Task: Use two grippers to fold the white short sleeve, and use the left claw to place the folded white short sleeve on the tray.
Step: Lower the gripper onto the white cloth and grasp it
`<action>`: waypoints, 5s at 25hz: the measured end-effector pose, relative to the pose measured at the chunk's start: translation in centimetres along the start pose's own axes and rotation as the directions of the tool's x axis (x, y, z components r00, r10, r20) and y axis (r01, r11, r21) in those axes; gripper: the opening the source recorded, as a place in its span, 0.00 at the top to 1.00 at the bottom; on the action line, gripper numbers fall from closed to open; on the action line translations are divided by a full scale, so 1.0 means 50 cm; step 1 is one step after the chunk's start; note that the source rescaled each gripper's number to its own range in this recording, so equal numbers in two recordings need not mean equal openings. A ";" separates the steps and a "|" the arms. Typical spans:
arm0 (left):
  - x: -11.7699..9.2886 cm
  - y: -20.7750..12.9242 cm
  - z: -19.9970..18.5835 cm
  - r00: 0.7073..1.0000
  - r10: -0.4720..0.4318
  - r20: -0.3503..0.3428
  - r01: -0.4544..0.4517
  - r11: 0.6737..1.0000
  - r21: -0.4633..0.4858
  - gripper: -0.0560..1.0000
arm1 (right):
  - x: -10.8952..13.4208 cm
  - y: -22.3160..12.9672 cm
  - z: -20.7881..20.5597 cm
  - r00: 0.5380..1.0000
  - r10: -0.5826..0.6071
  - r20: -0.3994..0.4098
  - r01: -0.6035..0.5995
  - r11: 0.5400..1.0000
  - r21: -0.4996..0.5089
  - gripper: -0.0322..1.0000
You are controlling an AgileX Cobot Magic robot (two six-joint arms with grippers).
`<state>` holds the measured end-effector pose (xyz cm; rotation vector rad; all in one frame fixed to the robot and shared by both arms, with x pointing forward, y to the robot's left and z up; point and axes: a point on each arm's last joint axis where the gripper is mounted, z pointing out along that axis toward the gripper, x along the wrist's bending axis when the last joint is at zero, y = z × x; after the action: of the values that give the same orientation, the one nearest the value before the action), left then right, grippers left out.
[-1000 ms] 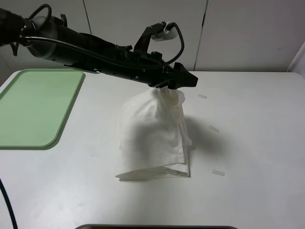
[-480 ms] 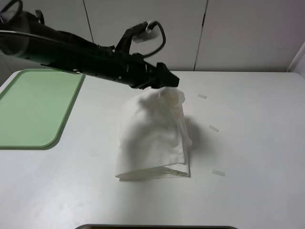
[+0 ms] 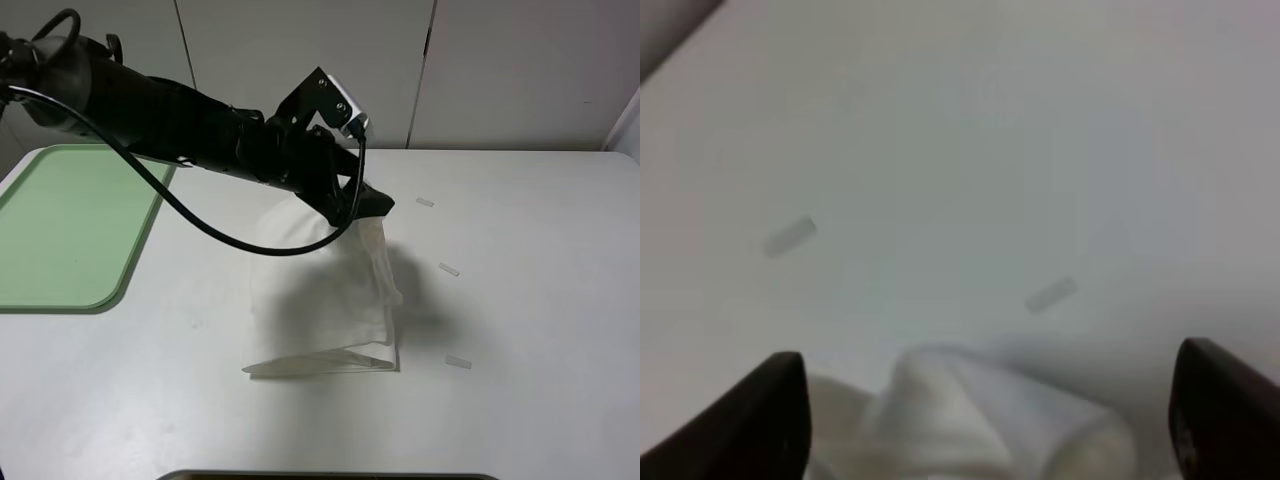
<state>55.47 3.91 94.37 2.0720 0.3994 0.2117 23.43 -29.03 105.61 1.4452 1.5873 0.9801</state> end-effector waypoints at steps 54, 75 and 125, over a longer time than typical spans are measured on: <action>-0.023 -0.211 0.096 0.978 -0.078 -0.193 0.029 0.970 -0.243 0.26 | 0.000 0.000 0.000 1.000 0.001 -0.002 -0.001 1.000 0.000 0.00; -0.015 -0.286 0.157 0.979 -0.074 -0.189 0.009 0.946 -0.324 0.26 | 0.000 0.000 0.000 1.000 0.001 -0.002 -0.001 1.000 0.000 0.00; -0.093 -0.129 -0.301 0.605 -0.707 -0.365 0.777 0.624 0.080 0.26 | 0.000 0.000 0.000 1.000 0.001 -0.002 -0.001 1.000 0.000 0.00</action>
<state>45.25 17.37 96.52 1.8999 1.5200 -0.0453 23.43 -29.02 105.62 1.4455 1.5878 0.9825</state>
